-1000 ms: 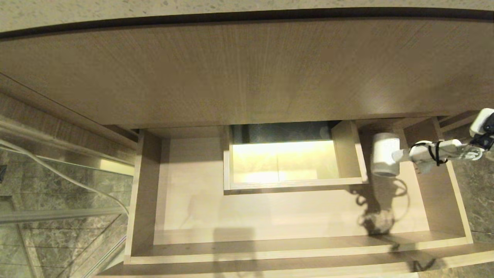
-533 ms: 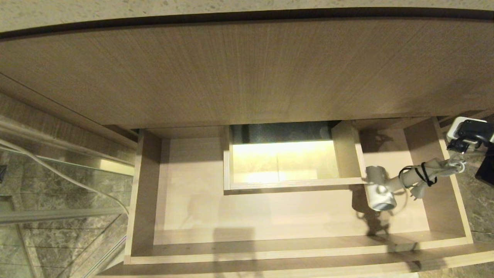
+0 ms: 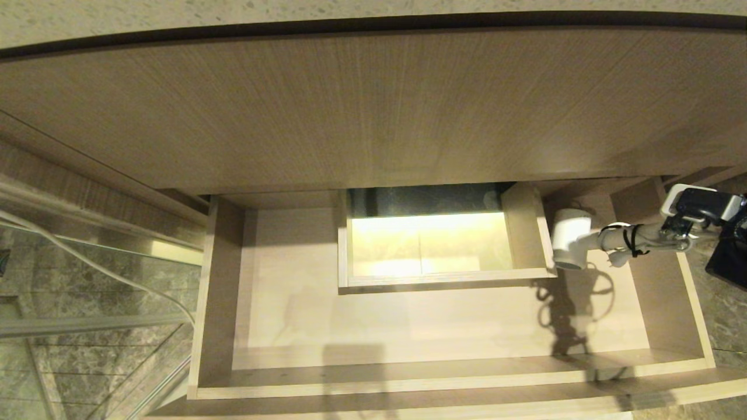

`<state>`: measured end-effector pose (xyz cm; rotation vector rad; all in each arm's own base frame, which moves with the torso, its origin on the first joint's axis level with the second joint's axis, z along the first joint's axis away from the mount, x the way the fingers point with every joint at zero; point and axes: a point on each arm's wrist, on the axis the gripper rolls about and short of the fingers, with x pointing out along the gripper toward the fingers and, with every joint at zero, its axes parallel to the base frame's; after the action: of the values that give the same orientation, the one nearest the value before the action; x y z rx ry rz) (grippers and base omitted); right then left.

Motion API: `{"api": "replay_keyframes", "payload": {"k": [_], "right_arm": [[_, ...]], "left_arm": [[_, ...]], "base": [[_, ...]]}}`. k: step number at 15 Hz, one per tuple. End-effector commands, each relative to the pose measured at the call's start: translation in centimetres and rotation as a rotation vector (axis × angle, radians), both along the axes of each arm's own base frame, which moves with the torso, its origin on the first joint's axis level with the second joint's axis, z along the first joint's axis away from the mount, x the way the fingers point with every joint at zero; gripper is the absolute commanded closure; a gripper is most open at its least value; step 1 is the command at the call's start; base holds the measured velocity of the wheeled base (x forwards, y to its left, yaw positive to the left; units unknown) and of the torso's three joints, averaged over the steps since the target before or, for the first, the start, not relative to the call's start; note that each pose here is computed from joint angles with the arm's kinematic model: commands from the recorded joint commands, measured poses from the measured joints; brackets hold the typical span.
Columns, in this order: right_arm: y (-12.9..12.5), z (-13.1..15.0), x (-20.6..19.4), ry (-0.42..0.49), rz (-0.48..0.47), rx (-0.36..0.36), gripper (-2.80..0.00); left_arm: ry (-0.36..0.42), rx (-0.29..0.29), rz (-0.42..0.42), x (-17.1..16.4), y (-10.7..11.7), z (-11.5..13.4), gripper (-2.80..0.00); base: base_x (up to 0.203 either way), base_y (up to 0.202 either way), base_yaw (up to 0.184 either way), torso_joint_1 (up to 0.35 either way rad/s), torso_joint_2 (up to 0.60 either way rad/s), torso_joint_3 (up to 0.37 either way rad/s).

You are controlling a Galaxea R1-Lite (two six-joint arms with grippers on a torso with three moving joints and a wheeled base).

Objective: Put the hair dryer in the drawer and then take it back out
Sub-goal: Put it into the drawer

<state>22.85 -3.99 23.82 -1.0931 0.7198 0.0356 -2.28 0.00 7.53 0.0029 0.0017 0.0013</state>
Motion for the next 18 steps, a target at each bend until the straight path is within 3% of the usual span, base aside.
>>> {"api": "replay_keyframes", "payload": {"k": [1,4,5,10,15,18], "right_arm": [[0.0,-0.7,0.3,0.035,0.002,-0.008,0.00],[-0.1,-1.6,0.4,0.075,-0.014,-0.017,0.00],[-0.1,-2.0,0.2,0.088,-0.015,-0.017,-2.80],[0.0,-2.5,-0.5,0.096,-0.033,-0.010,-2.80],[-0.1,-2.0,0.1,0.024,-0.036,-0.024,-2.80],[-1.1,-3.4,0.3,0.098,-0.139,-0.072,-2.80]], "left_arm": [[0.000,0.000,0.000,0.0,0.0,0.0,0.00],[0.000,0.000,0.000,0.0,0.0,0.0,0.00],[0.000,0.000,0.000,0.0,0.0,0.0,0.00],[0.000,0.000,0.000,0.0,0.0,0.0,0.00],[0.000,0.000,0.000,0.0,0.0,0.0,0.00],[0.000,0.000,0.000,0.0,0.0,0.0,0.00]], "base": [[0.000,0.000,0.000,0.000,0.00,0.000],[0.000,0.000,0.000,0.000,0.00,0.000],[0.000,0.000,0.000,0.000,0.00,0.000],[0.000,0.000,0.000,0.000,0.00,0.000],[0.000,0.000,0.000,0.000,0.00,0.000],[0.000,0.000,0.000,0.000,0.00,0.000]]}}
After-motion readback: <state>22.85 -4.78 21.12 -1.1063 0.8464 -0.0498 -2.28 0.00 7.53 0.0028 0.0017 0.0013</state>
